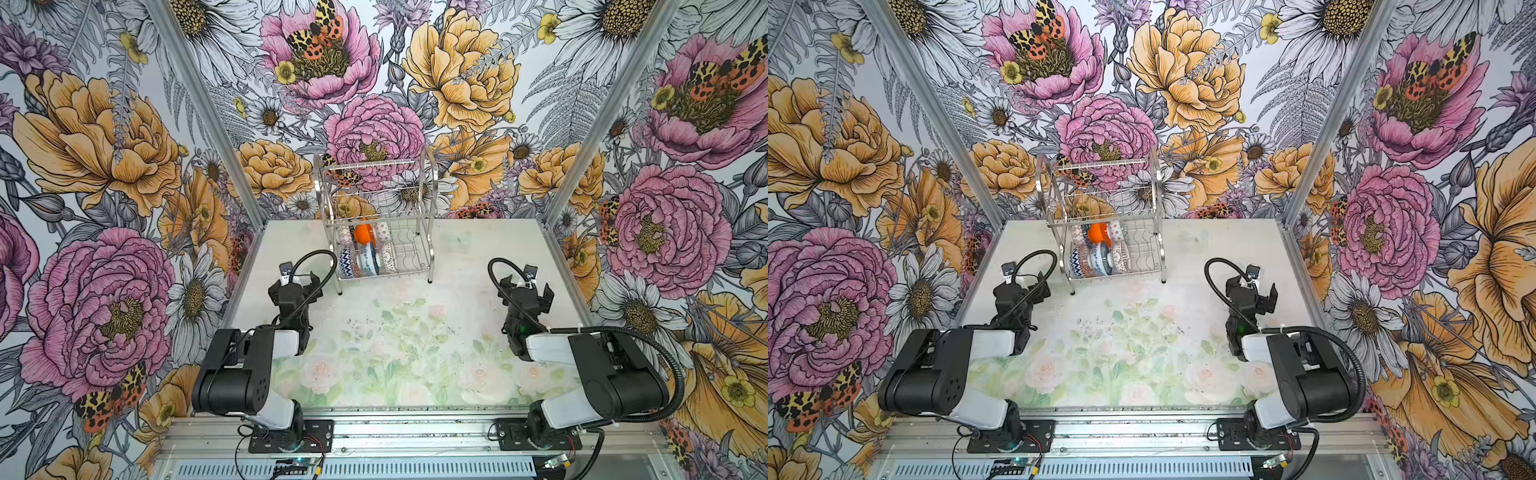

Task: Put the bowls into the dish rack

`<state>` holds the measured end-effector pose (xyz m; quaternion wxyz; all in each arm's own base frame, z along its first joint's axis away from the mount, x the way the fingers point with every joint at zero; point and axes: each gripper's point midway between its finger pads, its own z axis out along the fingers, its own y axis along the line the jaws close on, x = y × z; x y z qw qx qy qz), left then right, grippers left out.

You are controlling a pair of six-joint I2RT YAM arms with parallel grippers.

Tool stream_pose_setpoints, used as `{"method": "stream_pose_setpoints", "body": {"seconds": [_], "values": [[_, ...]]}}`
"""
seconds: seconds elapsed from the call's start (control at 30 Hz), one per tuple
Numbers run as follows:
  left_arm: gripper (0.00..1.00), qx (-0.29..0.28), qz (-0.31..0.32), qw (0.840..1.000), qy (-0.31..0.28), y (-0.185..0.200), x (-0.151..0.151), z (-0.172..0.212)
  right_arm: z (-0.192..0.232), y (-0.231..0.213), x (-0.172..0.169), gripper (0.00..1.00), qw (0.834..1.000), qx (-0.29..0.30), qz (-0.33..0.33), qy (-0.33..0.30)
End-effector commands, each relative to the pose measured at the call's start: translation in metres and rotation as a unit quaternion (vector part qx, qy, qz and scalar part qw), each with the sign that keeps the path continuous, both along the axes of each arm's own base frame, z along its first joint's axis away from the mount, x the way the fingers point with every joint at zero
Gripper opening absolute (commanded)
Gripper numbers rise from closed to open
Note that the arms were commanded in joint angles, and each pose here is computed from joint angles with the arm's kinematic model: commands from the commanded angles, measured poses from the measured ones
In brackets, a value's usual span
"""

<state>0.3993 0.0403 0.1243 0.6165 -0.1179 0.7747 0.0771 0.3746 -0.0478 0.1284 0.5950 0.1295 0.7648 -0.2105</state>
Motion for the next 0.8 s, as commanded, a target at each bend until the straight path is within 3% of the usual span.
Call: {"method": "stream_pose_setpoints", "body": {"seconds": [0.0,0.33,0.37,0.77], "values": [[0.99,0.003,-0.022,0.999,-0.025,-0.004,0.0,0.006,0.005,0.005,0.013,0.99,1.0,0.012,0.027,-0.004],[0.99,0.003,-0.024,0.999,-0.031,-0.004,0.001,0.007,-0.013,0.004,0.022,1.0,0.991,0.081,0.102,0.008],[0.99,0.003,-0.024,0.999,-0.029,-0.004,0.001,0.006,-0.011,0.002,0.02,1.0,0.992,0.075,0.103,-0.018],[0.99,0.003,-0.024,0.999,-0.03,-0.004,0.001,0.006,-0.012,0.003,0.019,1.0,0.994,0.066,0.089,-0.007]]}}
